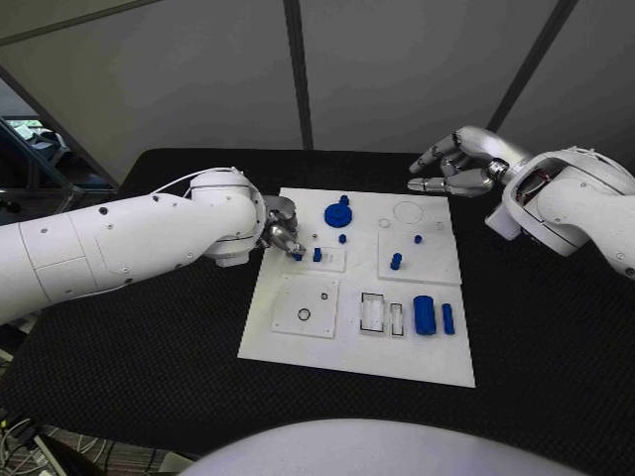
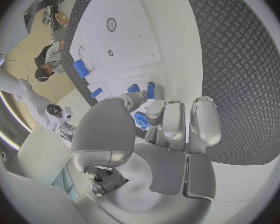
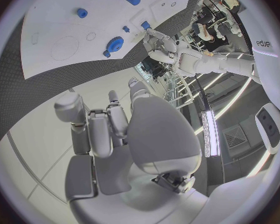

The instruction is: Assemble the parts on the task board

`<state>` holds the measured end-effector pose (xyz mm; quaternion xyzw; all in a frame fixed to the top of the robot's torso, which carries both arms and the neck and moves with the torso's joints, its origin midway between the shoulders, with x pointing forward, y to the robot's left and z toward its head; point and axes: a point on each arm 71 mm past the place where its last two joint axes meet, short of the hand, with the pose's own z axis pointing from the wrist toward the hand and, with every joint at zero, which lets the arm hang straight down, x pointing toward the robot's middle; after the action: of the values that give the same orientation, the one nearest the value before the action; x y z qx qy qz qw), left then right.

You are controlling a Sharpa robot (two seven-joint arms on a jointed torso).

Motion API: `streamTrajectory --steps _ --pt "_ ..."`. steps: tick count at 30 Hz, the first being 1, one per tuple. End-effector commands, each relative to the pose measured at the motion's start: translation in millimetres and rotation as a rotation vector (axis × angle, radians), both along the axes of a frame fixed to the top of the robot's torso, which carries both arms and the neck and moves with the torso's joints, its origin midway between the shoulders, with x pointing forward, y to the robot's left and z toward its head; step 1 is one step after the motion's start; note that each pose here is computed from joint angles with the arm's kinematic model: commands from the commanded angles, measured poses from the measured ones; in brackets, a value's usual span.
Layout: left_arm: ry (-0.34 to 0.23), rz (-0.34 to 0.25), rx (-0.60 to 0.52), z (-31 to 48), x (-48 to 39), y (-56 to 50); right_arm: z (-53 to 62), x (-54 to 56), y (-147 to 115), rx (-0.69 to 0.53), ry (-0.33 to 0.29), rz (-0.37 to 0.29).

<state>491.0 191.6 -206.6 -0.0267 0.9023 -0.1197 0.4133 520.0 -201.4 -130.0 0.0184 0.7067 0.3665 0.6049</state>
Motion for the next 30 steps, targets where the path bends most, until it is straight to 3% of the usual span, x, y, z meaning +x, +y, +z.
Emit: streamTrajectory --steps 1,30 --pt "0.024 -0.002 0.024 -4.8 -1.3 0.9 1.2 -0.3 0.6 -0.001 -0.003 0.007" --pt "0.008 0.017 0.016 -4.8 2.3 0.4 1.1 -0.3 -0.1 -0.002 -0.002 0.004"
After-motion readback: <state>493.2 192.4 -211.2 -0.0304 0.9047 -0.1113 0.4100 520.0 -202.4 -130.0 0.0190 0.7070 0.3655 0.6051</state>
